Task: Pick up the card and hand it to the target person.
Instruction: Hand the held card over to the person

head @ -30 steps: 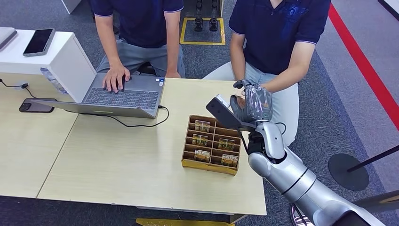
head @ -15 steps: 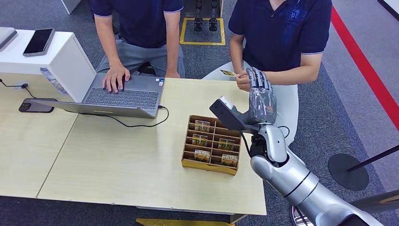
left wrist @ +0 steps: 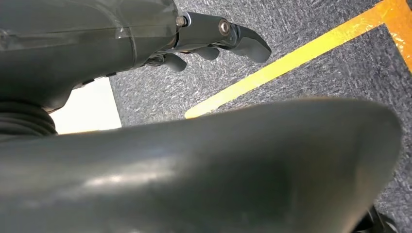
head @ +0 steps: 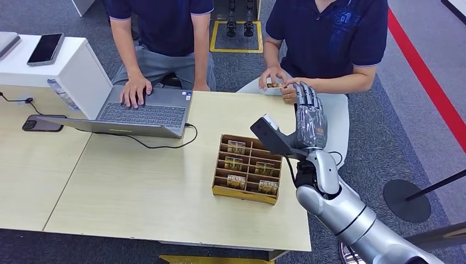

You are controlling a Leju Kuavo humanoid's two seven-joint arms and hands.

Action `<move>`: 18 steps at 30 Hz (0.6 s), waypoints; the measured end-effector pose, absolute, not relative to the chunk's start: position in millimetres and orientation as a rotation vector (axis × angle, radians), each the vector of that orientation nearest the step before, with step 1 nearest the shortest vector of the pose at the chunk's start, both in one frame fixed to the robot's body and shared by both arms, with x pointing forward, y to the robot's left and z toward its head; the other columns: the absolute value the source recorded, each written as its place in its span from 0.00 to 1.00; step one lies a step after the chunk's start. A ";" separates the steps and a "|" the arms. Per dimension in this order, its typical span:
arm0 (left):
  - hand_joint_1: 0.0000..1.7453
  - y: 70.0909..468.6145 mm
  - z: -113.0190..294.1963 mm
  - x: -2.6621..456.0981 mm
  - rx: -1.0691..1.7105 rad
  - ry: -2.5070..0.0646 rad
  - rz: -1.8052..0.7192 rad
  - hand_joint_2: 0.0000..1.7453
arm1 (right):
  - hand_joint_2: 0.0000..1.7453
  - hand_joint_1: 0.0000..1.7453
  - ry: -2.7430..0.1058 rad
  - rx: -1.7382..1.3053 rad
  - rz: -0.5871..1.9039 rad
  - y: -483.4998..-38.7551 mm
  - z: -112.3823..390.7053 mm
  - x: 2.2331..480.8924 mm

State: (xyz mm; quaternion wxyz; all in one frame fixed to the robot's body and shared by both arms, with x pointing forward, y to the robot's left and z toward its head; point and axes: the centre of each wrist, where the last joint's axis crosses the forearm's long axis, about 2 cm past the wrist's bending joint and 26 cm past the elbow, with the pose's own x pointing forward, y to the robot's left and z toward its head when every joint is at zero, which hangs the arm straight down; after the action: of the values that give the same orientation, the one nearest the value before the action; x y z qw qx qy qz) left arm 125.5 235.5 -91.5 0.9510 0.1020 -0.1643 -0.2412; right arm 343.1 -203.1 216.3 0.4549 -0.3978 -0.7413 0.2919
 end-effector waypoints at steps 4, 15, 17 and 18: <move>0.00 236.3 -92.7 121.2 0.207 -0.335 -0.477 0.00 | 1.00 0.06 -1.807 -0.886 0.658 -210.5 206.3 333.1; 0.00 245.5 -97.1 107.0 0.228 -0.340 -0.426 0.00 | 1.00 0.02 -1.653 -0.581 0.452 -260.5 161.4 289.6; 0.00 246.8 -97.9 104.1 0.225 -0.340 -0.422 0.00 | 1.00 0.00 -1.644 -0.491 0.418 -265.9 153.7 282.8; 0.00 247.5 -98.3 102.7 0.224 -0.340 -0.421 0.00 | 1.00 0.00 -1.645 -0.452 0.411 -267.3 150.7 280.2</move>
State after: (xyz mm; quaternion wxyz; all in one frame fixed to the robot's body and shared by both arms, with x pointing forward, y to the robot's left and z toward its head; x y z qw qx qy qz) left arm 102.7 247.5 -98.3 0.9574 0.1102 -0.1675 -0.2077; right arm 280.2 -267.3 150.7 0.6393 -0.1981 -0.7208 0.1801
